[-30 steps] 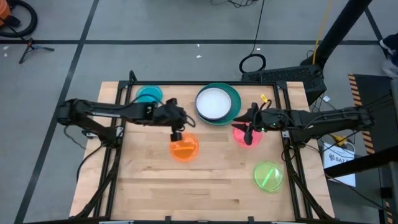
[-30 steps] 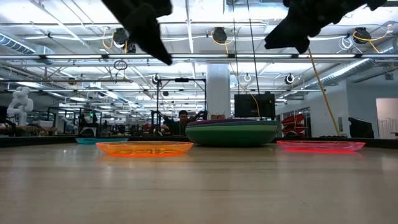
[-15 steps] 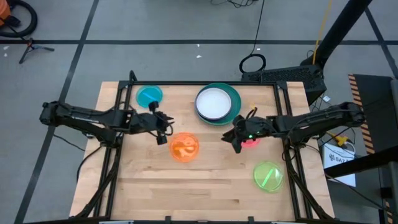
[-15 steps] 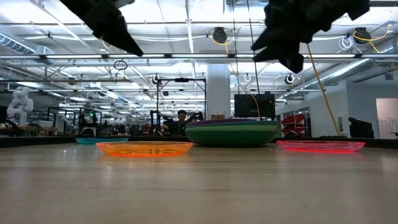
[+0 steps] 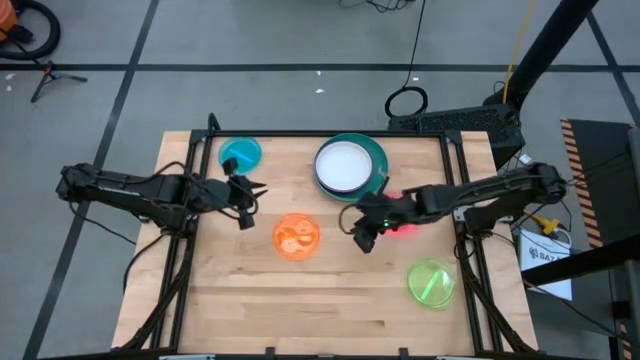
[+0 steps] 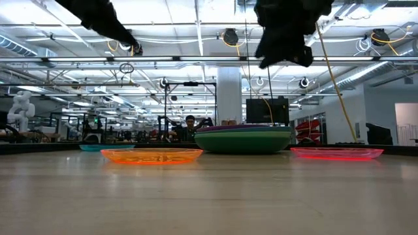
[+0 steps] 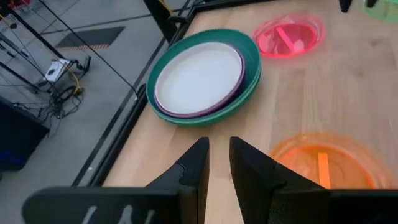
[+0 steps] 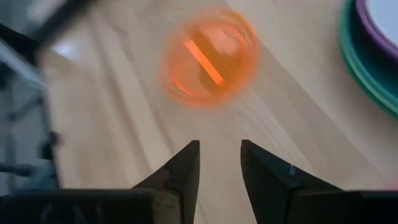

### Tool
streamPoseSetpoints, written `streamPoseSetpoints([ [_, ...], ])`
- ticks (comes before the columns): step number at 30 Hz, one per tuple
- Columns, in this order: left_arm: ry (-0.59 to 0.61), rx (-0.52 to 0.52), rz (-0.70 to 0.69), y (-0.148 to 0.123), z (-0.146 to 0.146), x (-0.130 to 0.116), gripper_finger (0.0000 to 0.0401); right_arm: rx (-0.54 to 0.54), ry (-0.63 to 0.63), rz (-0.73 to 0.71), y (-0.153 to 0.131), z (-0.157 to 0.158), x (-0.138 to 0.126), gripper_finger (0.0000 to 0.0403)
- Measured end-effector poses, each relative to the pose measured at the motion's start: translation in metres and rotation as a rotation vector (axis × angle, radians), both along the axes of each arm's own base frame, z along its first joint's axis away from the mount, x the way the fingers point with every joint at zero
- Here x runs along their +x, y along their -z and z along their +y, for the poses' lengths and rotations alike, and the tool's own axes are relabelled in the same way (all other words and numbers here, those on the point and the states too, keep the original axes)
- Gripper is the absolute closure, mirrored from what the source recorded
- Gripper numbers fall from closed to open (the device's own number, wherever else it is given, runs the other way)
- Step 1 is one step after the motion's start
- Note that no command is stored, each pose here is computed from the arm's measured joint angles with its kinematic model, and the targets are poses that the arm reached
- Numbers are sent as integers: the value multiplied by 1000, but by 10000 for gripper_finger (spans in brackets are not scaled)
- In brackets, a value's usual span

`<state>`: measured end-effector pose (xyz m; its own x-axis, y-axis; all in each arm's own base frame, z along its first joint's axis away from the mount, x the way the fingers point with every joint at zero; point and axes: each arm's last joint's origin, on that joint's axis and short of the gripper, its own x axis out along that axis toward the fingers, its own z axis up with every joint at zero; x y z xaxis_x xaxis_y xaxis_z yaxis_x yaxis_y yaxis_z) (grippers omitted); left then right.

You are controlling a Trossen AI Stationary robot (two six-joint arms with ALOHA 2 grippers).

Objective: Stack plastic plates
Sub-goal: Stack the small pink plate on top of the white plate

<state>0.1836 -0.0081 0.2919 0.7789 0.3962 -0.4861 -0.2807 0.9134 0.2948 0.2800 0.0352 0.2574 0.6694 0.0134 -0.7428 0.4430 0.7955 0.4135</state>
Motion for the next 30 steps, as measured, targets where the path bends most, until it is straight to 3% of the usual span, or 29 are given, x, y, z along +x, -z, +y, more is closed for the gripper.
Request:
streamPoseSetpoints([
  [7, -5, -3, 35, 3, 0, -2, 329, 0, 74, 360, 10, 1, 9, 294],
  [16, -4, 0, 43, 4, 0, -2, 329, 24, 163, 798, 44, 2, -1, 294],
  [23, 0, 6, 50, 4, 0, -3, 329, -10, 82, 876, 75, 4, 13, 294],
  [30, -2, 5, 73, 6, 1, -4, 329, -117, 45, 950, 100, -3, 20, 294],
])
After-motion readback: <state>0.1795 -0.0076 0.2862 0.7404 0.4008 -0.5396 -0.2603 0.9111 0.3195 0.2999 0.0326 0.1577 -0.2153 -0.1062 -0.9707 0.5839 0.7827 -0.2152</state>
